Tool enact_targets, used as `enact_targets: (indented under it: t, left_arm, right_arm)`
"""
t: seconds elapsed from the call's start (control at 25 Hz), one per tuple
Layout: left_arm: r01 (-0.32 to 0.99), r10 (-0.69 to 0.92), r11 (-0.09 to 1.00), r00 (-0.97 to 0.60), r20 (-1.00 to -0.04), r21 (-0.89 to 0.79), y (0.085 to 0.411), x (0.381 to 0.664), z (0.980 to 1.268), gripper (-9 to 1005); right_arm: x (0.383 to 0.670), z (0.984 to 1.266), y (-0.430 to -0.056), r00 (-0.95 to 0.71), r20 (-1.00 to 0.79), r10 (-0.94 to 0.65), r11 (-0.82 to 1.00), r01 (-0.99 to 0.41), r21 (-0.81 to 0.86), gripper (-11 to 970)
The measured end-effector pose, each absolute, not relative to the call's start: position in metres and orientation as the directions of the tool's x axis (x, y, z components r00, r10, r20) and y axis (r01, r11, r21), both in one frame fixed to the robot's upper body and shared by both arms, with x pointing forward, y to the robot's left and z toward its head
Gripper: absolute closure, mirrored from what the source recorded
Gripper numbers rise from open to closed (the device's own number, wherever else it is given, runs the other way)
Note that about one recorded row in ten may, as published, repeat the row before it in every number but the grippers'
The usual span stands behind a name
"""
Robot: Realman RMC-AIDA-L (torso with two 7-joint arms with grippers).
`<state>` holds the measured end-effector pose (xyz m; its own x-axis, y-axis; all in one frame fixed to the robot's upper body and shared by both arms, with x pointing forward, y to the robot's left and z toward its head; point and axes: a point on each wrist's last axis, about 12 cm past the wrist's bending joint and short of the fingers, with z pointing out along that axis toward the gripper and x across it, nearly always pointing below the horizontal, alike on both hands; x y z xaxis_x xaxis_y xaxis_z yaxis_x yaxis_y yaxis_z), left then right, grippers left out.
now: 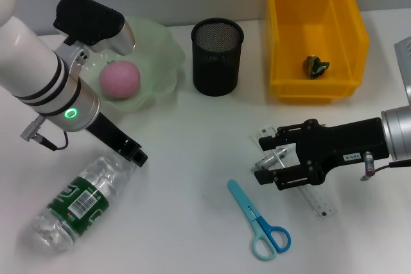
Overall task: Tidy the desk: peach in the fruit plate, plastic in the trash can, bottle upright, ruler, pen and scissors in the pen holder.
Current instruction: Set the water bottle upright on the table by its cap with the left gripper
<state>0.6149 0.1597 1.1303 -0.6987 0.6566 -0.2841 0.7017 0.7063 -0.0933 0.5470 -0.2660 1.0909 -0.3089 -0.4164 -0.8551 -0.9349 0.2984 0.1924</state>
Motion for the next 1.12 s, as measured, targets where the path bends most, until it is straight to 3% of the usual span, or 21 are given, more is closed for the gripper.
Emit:
enact_targets:
  t: [0.64, 1.12]
  left_arm:
    - [0.693, 0.637, 0.713, -0.703, -0.317, -0.106, 0.161, 0.618, 1.141, 551]
    - [0.661, 0.549, 0.715, -0.733, -0.402, -0.228, 0.181, 0.623, 1.159, 550]
  right_arm:
    - [0.547, 1.091, -0.266, -0.312, -0.855, -0.415, 0.301, -0.934, 0.194, 238]
    - [0.547, 1.092, -0.268, -0.31, -0.855, -0.416, 0.304, -0.933, 0.191, 239]
